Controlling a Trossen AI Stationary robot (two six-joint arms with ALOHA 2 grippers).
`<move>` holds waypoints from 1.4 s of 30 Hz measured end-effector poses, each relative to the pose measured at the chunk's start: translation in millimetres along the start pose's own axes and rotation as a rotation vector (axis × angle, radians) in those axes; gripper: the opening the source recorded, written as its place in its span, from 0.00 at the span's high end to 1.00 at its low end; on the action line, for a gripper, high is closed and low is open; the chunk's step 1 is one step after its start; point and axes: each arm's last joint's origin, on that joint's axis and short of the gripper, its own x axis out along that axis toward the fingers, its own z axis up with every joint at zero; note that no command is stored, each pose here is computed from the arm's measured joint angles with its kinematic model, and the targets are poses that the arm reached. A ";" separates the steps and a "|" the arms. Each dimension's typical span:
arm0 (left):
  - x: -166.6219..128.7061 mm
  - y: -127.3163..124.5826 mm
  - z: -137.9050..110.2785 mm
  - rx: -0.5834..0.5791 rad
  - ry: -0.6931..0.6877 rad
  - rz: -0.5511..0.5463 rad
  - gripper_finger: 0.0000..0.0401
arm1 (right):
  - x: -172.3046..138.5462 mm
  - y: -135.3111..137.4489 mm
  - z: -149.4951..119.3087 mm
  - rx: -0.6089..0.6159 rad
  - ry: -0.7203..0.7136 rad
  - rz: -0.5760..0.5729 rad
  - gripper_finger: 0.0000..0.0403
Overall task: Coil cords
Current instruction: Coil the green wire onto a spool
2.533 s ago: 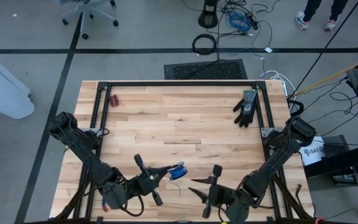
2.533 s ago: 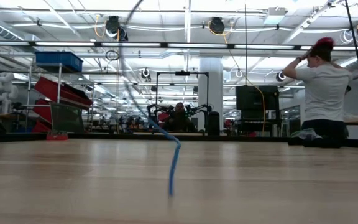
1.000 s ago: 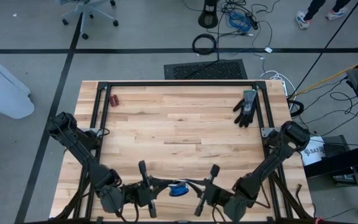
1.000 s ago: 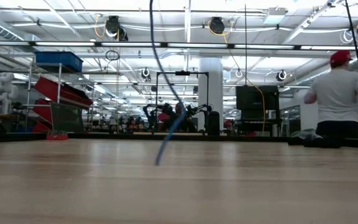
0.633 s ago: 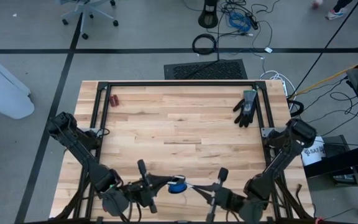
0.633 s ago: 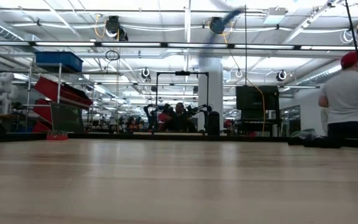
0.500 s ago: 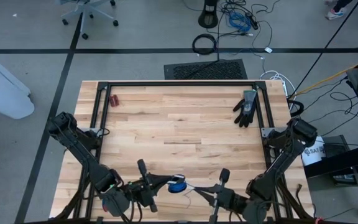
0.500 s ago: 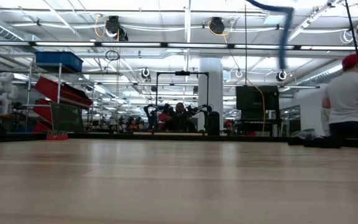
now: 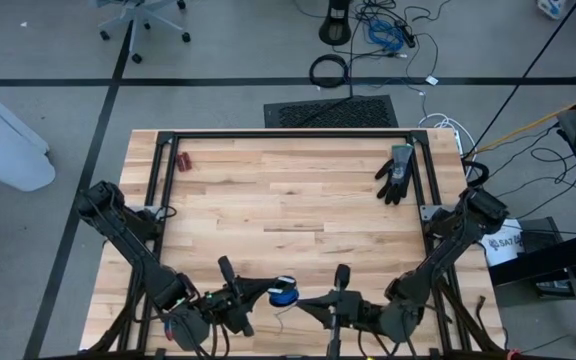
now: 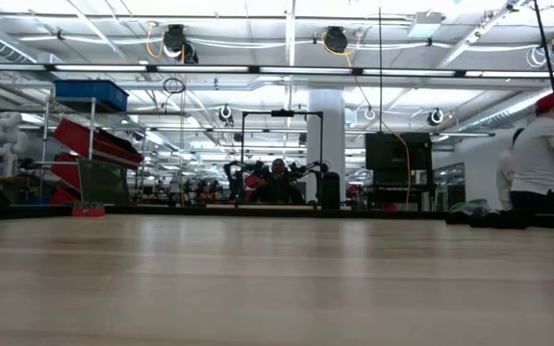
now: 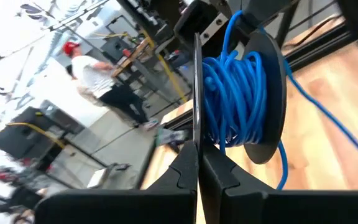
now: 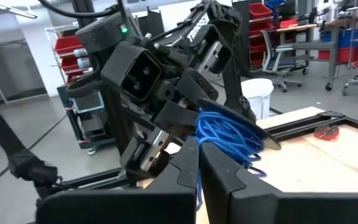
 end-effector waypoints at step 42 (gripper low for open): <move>28.4 -9.1 -11.0 0.122 0.172 0.294 1.00 | 36.5 -32.3 -3.2 0.023 0.039 -0.111 0.87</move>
